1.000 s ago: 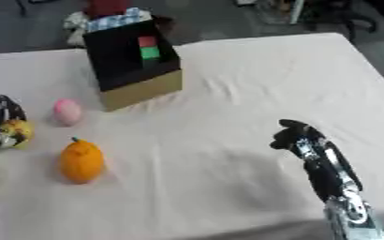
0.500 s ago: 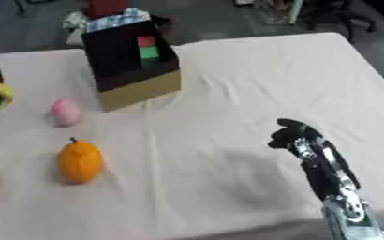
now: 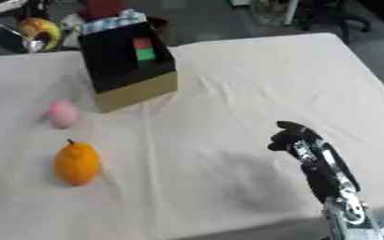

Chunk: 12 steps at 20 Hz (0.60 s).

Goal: Pick up objects on the table and place them in the box.

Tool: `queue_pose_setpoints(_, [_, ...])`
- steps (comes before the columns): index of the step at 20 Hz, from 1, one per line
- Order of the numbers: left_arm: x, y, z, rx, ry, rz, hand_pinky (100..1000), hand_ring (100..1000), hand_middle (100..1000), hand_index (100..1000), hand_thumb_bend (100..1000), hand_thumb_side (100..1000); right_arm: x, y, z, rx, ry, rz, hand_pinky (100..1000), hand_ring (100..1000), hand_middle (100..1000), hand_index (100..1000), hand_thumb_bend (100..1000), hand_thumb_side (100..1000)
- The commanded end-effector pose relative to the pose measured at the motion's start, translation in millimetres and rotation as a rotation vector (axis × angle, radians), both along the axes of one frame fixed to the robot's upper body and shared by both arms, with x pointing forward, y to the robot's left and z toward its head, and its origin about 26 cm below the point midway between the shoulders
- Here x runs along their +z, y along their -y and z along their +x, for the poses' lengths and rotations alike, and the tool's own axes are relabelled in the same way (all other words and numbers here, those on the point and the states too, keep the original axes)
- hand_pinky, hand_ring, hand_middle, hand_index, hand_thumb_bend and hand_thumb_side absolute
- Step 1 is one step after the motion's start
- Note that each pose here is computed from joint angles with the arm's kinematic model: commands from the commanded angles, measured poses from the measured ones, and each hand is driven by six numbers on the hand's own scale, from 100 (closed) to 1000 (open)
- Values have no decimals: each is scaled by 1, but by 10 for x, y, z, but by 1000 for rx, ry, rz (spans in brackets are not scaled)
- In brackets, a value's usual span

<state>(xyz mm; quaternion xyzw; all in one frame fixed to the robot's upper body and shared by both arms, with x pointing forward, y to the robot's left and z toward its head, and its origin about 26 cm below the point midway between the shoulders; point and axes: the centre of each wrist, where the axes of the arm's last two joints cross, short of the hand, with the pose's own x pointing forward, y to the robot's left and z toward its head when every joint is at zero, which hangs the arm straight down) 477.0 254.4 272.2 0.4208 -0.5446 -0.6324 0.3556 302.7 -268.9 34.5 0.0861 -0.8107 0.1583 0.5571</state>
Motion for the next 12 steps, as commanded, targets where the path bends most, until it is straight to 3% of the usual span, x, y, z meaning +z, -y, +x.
queue_pose_setpoints(1, [-63,252,129,-2,26,34,623,470,476,658,199,117,64,-5,24,18,22,-8,695,609,587,800,100,711])
queue_pose_setpoints(5, [-329,389,234,33,34,70,684,562,581,746,268,131,57,-20,24,24,19,-6,695,609,587,800,100,712])
queue_pose_setpoints(8, [-463,342,252,57,44,64,752,674,722,855,416,429,56,-18,23,24,18,-5,695,609,587,800,100,712])
queue_pose_setpoints(9, [-477,312,251,62,47,61,792,734,784,893,518,614,54,-15,21,22,18,-5,695,609,587,800,100,712])
queue_pose_setpoints(10, [-472,270,246,66,51,56,834,784,834,918,590,739,51,-12,19,21,17,-6,695,609,587,800,100,713])
queue_pose_setpoints(11, [-451,231,237,67,56,51,891,844,891,947,650,836,49,-9,17,20,16,-6,695,609,587,800,100,713])
queue_pose_setpoints(12, [-405,193,221,66,66,47,904,859,906,952,662,856,47,-6,16,19,15,-7,695,609,587,800,100,713])
